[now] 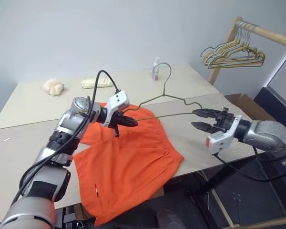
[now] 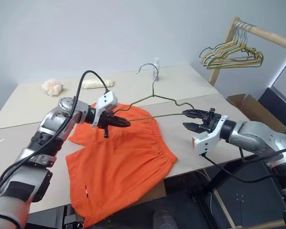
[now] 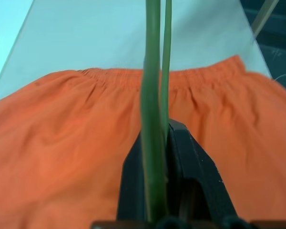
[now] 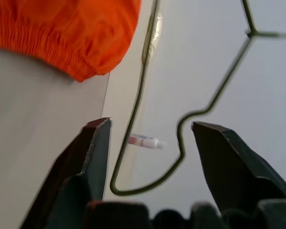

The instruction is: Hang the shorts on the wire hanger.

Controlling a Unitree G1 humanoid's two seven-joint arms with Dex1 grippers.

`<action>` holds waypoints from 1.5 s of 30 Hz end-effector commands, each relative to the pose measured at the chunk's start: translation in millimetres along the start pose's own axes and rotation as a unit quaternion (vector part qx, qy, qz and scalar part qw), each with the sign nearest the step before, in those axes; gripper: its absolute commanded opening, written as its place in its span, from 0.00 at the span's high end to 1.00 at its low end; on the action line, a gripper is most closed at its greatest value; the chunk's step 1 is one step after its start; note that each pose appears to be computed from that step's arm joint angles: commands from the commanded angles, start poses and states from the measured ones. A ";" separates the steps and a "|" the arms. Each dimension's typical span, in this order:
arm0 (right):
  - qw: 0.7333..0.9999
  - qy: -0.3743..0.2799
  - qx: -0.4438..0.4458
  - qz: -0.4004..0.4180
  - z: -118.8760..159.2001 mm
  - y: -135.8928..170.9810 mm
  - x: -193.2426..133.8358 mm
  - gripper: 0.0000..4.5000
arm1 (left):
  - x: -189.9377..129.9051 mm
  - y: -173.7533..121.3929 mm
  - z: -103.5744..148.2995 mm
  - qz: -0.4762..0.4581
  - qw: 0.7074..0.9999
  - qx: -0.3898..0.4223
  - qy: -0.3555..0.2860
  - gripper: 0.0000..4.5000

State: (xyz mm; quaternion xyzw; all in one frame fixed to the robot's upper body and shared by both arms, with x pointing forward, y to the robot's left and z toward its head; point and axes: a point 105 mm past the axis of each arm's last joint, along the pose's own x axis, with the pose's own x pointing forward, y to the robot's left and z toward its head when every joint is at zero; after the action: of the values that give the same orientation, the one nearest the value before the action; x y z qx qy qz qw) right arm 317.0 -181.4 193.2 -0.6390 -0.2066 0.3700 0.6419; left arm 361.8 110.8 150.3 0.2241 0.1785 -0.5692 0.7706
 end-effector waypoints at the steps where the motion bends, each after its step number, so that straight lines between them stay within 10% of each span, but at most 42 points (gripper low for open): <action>1: 0.983 0.008 0.182 0.003 0.9 -38.8 -4.1 0.01 | -10.8 -1.0 13.3 0.009 0.998 0.068 -0.008 1.00; 6: 0.918 0.067 0.362 0.147 -5.9 -30.9 6.6 0.01 | -11.5 -9.4 13.9 -0.003 0.996 0.086 -0.016 1.00; 17: 0.844 0.112 0.440 0.285 -10.1 -14.0 32.1 0.01 | -10.8 -13.1 16.3 -0.006 0.996 0.088 -0.026 1.00; 31: 0.843 0.113 0.430 0.302 -10.0 -0.4 41.2 1.00 | -11.2 -19.2 18.3 -0.028 0.994 0.103 -0.033 1.00; 37: 0.838 0.078 0.441 0.311 4.6 5.7 28.1 1.00 | -19.4 -39.8 13.1 -0.112 0.982 0.145 -0.042 1.00; 45: 0.783 0.067 0.547 0.289 31.9 35.4 -19.1 1.00 | -34.2 -20.7 11.4 -0.101 0.984 0.132 -0.065 0.49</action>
State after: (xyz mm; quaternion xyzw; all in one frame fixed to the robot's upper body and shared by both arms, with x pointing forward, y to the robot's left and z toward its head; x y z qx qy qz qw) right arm 278.7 -174.5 146.3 -0.2429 0.2896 0.5592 0.7378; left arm 324.4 119.2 155.7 0.2605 0.1028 -0.6906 0.6668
